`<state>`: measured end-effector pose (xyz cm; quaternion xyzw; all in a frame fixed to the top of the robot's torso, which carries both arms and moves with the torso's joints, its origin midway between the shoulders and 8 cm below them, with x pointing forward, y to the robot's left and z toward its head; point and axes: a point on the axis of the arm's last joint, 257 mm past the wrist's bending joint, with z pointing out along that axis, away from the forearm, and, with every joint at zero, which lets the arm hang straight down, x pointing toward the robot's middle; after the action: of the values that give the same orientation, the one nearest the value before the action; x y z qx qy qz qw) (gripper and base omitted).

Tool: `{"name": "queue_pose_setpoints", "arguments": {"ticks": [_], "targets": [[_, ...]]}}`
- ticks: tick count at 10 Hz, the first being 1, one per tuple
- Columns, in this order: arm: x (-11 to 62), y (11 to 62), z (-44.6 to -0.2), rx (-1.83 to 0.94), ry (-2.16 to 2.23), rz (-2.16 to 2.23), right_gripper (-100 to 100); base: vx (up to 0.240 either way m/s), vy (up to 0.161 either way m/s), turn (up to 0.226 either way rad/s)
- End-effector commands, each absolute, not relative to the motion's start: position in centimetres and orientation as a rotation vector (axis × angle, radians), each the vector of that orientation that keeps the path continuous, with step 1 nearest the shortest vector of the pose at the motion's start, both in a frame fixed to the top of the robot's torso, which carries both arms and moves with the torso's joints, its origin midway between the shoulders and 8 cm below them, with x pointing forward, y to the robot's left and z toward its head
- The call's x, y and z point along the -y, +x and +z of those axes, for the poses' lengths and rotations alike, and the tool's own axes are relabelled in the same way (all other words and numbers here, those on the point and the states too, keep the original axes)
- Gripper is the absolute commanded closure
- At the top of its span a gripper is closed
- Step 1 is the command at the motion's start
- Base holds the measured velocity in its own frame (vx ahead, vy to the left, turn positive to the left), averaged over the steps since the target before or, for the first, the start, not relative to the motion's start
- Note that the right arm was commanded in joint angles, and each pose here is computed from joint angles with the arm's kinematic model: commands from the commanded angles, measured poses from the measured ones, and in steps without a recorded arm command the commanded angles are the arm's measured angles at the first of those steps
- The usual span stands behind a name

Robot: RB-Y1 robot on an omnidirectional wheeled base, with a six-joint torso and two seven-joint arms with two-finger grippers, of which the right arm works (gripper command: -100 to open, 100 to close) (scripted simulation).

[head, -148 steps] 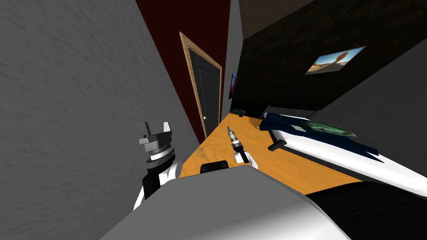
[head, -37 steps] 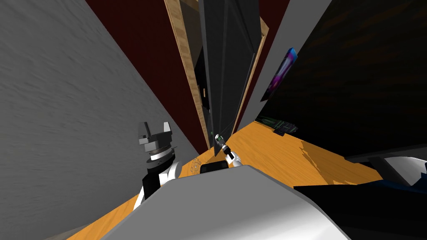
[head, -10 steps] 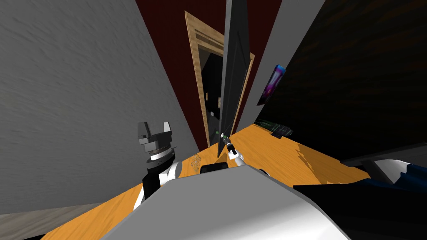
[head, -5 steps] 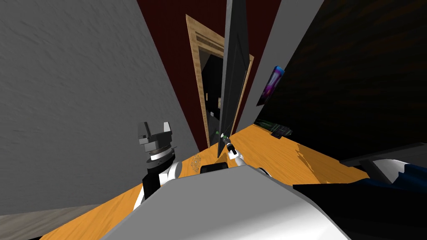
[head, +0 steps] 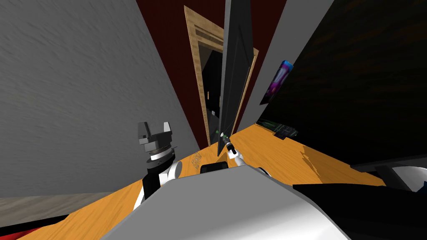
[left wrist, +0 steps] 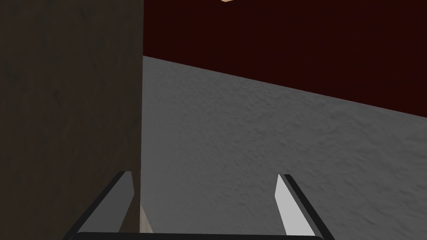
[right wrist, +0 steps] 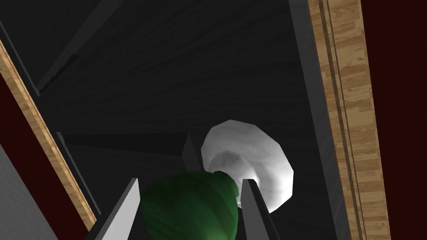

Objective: Pull the door open

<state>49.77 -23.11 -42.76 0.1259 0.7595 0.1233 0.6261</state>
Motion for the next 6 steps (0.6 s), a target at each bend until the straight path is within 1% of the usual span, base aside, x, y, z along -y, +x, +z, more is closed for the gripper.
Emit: {"name": "queue_pose_setpoints", "arguments": {"ticks": [1, 4, 6], "targets": [[24.06, 49.18, -43.54, -1.757, 0.329, 0.292, 100, -0.036, -0.043, 0.074], [24.31, 49.18, -43.41, -1.744, 0.382, 0.334, 100, -0.035, -0.036, 0.075], [24.52, 49.18, -43.3, -1.73, 0.431, 0.373, 100, -0.05, -0.053, 0.105]]}}
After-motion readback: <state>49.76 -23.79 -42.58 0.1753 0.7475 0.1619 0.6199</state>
